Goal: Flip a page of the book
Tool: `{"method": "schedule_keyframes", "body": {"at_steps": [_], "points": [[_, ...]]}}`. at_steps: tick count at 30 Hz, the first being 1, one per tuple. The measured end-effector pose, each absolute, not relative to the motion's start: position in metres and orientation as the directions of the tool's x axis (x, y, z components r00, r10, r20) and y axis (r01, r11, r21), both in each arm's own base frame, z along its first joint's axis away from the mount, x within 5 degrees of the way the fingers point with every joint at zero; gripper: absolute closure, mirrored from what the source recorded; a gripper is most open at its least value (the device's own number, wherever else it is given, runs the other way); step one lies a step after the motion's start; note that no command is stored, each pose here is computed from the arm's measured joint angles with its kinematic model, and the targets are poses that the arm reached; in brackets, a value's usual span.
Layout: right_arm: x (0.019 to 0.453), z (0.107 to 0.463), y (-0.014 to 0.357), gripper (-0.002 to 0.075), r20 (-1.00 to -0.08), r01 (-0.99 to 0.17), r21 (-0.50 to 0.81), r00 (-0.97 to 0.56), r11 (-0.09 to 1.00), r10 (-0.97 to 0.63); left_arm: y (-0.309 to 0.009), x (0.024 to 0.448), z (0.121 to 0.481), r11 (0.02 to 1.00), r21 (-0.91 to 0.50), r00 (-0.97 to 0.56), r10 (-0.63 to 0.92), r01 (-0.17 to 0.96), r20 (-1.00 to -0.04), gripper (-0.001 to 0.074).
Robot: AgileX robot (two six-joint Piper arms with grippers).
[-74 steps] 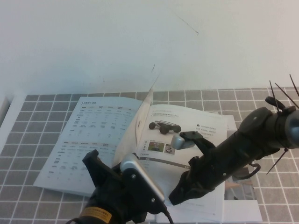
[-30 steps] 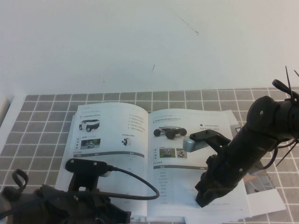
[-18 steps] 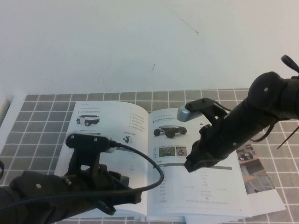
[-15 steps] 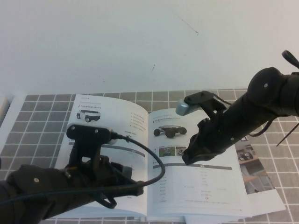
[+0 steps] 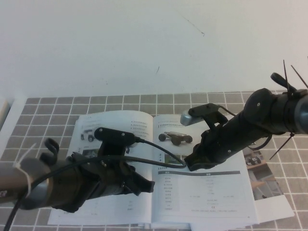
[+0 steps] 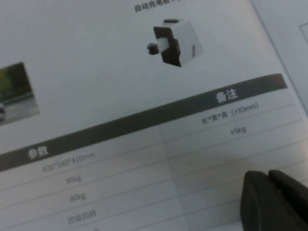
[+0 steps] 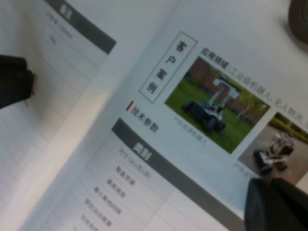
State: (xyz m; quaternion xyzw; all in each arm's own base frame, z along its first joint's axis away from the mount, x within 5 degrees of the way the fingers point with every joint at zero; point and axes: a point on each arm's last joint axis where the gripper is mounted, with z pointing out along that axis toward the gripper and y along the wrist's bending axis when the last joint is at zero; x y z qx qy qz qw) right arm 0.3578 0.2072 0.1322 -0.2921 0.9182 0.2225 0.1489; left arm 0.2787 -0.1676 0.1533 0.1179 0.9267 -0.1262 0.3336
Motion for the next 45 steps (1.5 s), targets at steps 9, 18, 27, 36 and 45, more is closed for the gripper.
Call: {"method": "schedule_keyframes", "body": {"at_steps": [9, 18, 27, 36, 45], "points": [[0.359, 0.136, 0.208, 0.0727, -0.417, -0.605, 0.323, -0.781, 0.728, -0.464, -0.167, 0.283, 0.153, 0.944, -0.126, -0.735, 0.151, 0.307, -0.661, 0.0739], [0.338, 0.275, 0.192, 0.0727, -0.731, -0.735, 0.082, -0.503, 0.673, -0.461, -0.155, 0.255, 0.265, 0.886, -0.112, -0.468, 0.127, 0.450, -0.875, 0.0739], [0.256, 0.394, 0.140, 0.0727, -0.771, -0.738, -0.265, -0.225, 0.621, -0.596, -0.124, 0.170, 0.371, 0.738, -0.142, -0.180, -0.029, 0.660, -0.983, 0.0739], [0.168, 0.395, 0.072, 0.0727, -0.641, -0.609, -0.364, -0.386, 0.705, -0.664, -0.093, 0.121, 0.367, 0.673, -0.116, -0.328, 0.197, 0.730, -0.924, 0.0739], [0.088, 0.336, 0.012, 0.0727, -0.688, -0.366, -0.409, -0.478, 0.836, -0.546, -0.040, 0.130, 0.331, 0.908, 0.135, -0.459, 0.324, 0.397, -0.827, 0.0739]]}}
